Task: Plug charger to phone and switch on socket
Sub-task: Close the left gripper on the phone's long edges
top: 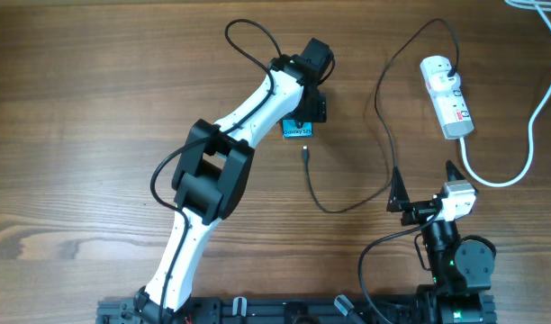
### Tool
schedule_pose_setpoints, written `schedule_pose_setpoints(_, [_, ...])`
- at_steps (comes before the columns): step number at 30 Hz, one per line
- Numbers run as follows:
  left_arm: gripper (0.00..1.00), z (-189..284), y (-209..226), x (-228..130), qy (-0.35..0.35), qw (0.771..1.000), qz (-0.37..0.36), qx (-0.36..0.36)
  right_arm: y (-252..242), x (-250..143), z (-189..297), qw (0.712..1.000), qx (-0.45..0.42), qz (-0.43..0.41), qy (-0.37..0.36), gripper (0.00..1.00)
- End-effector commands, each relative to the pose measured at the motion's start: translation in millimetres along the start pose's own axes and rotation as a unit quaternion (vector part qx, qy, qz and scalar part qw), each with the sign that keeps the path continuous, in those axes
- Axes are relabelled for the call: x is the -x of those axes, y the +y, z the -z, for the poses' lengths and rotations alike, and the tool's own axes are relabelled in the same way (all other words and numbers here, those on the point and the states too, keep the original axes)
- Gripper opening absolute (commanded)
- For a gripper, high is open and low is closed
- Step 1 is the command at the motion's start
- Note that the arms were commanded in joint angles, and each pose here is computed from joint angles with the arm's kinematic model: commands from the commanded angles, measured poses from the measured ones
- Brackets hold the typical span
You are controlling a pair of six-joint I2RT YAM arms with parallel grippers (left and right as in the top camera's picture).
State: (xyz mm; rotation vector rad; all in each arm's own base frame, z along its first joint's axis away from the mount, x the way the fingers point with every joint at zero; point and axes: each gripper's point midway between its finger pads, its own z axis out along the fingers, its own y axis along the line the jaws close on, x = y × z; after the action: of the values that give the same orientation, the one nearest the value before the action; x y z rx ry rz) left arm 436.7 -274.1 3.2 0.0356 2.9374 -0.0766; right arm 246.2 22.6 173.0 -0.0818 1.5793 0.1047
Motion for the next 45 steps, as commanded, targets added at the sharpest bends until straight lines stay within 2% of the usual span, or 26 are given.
schedule_pose_setpoints(1, [0.92, -26, 6, -14, 0.032, 0.999, -0.004, 0.015, 0, 1, 0, 1.000, -0.002, -0.006, -0.003, 1.00])
schedule_pose_setpoints(9, [0.89, -34, 11, -23, 0.050, 0.998, -0.005, 0.026, 0, 1, 0, 1.000, -0.002, -0.006, -0.003, 0.99])
schedule_pose_setpoints(11, [0.98, -34, 17, -19, 0.040, 0.998, -0.008, 0.042, 0, 1, 0, 1.000, -0.002, -0.006, -0.003, 1.00])
schedule_pose_setpoints(14, [1.00, -20, 26, -10, 0.020, 0.997, -0.022, 0.068, 0, 1, 0, 1.000, -0.002, -0.006, -0.003, 0.99])
schedule_pose_setpoints(17, [1.00, -3, 21, -2, 0.003, 0.998, -0.020, 0.058, 0, 1, 0, 1.000, -0.002, -0.006, -0.003, 1.00])
schedule_pose_setpoints(27, [1.00, 3, 4, -6, 0.009, 0.999, -0.020, 0.025, 0, 1, 0, 1.000, -0.002, -0.006, -0.003, 1.00])
schedule_pose_setpoints(34, [1.00, 57, -10, 19, -0.033, 0.999, 0.025, -0.021, 0, 1, 0, 1.000, -0.002, -0.006, -0.003, 1.00])
schedule_pose_setpoints(39, [1.00, 52, -12, 22, -0.037, 0.999, 0.025, -0.027, 0, 1, 0, 1.000, -0.002, -0.006, -0.003, 1.00])
schedule_pose_setpoints(45, [1.00, 22, -2, 15, -0.016, 1.000, 0.026, 0.001, 0, 1, 0, 1.000, -0.002, -0.006, -0.003, 1.00])
